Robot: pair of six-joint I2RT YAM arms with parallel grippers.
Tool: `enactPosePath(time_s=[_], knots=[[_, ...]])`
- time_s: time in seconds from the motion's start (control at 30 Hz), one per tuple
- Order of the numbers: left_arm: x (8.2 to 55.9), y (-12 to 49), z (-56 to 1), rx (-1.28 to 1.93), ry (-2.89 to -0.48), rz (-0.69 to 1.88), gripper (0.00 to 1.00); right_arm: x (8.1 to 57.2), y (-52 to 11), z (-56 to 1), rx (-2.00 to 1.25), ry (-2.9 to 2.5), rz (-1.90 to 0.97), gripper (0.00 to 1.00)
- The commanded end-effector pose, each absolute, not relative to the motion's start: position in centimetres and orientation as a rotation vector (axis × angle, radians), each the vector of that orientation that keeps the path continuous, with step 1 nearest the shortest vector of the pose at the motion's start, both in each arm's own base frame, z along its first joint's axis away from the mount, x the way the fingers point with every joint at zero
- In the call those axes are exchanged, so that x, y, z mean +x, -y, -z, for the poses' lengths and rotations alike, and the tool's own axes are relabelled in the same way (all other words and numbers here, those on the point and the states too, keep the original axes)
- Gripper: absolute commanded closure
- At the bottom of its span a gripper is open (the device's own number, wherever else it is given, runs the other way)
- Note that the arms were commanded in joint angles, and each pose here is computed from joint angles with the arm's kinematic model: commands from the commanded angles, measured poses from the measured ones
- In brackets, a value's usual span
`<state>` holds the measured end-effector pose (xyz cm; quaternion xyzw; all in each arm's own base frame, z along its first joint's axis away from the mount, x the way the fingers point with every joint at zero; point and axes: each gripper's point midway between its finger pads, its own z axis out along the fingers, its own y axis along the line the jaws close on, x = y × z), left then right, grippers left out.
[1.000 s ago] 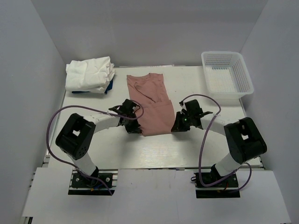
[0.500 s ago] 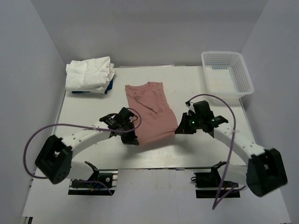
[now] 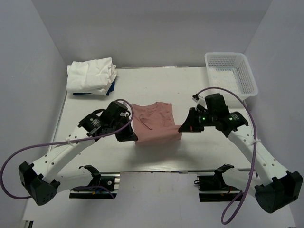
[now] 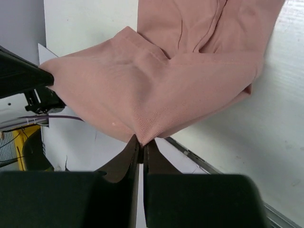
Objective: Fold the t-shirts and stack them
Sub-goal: Fold the long partially folded tshirt into a neat square
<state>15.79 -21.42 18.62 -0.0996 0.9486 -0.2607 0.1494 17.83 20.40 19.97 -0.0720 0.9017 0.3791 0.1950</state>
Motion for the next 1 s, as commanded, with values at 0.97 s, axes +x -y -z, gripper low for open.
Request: enactPosePath(time_s=[0.97], knots=[[43.1,16.6,-16.4,-0.645,-2.534,0.256,1.00,39.6,-27.0,-20.7,-0.164,-2.446,-1.297,1.00]])
